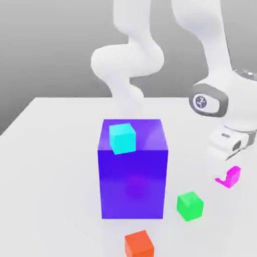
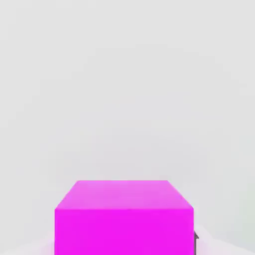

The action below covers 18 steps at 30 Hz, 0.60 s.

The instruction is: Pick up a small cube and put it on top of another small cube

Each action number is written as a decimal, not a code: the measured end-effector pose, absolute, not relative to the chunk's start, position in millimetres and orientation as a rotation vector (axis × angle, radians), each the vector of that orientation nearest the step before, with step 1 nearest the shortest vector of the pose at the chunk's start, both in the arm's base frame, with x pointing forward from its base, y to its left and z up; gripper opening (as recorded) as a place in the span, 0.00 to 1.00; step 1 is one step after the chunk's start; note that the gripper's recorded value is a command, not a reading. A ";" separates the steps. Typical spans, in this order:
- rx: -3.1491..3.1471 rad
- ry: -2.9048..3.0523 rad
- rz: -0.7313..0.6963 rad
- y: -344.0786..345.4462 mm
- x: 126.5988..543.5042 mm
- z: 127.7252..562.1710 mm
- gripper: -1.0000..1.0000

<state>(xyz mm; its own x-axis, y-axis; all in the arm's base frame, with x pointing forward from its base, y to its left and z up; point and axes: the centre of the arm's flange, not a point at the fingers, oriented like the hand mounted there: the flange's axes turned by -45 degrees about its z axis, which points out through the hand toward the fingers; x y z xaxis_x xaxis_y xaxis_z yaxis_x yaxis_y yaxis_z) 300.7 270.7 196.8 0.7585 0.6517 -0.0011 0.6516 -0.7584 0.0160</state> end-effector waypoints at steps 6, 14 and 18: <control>2.901 1.104 0.015 234.7 326.3 212.7 0.00; 2.888 1.162 0.010 191.3 348.5 233.8 0.00; 2.895 1.202 0.001 170.9 355.4 242.4 0.00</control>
<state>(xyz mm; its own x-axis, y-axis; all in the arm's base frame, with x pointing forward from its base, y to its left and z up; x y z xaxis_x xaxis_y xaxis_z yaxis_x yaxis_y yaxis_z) 355.4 170.9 242.4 0.7059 0.7083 -0.0019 0.7083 -0.7059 0.0067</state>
